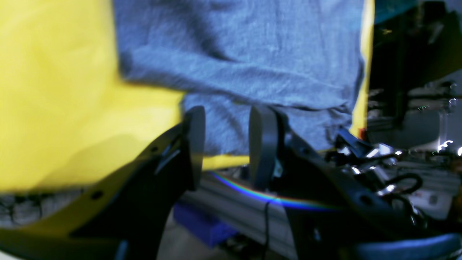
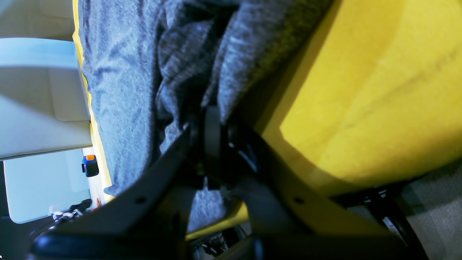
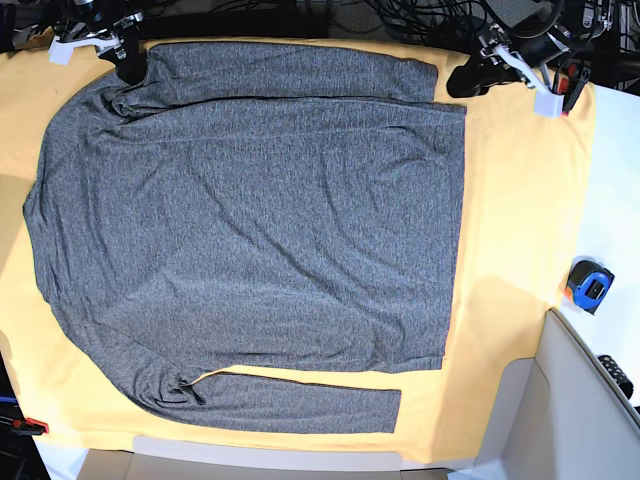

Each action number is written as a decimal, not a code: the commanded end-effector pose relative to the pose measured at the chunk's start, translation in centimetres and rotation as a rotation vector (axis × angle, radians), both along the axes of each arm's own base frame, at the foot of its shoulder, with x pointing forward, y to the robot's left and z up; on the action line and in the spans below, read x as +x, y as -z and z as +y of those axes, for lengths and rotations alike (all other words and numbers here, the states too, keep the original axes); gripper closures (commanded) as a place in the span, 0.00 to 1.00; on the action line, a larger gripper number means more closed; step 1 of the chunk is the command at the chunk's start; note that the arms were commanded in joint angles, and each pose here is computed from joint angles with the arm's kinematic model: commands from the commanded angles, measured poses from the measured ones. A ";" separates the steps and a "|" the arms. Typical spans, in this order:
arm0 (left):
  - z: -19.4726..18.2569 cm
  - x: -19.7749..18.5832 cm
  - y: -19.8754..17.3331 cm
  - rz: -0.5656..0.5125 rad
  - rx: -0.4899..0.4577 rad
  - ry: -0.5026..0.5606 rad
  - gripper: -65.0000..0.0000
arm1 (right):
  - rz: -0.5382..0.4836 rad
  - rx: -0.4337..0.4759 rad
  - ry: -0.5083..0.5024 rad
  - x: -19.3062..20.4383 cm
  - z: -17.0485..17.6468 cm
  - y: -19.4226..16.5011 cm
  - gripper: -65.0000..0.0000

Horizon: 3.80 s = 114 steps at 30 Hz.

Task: Fold the T-shirt properly
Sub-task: 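Grasp the shirt's shoulder edges with both grippers, then lift the shoulder edges and pull them toward the robot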

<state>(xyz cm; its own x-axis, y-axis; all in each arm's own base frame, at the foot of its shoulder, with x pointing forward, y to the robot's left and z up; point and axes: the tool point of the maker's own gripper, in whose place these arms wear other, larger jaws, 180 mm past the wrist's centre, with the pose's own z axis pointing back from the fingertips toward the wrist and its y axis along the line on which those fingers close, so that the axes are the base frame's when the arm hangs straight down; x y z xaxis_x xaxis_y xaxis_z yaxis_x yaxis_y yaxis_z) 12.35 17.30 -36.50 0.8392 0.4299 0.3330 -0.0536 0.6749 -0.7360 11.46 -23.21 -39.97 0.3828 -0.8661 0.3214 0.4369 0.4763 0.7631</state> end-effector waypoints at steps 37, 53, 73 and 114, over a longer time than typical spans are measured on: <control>-2.5 -1.2 4.0 0.130 -0.015 0.136 0.69 | 0.041 -0.002 -0.032 -0.6 0.5 0.5 1.00; -3.1 -1.0 4.5 0.120 0.010 0.143 0.92 | 0.071 -0.022 -0.048 -0.7 0.6 1.0 1.00; -4.8 -0.4 1.8 0.027 0.017 0.263 1.00 | 0.235 -0.162 -0.130 -2.7 -1.1 2.8 1.00; -7.2 8.6 -6.8 -0.356 0.083 0.365 1.00 | -0.198 -0.496 -0.219 13.6 -2.7 -11.6 1.00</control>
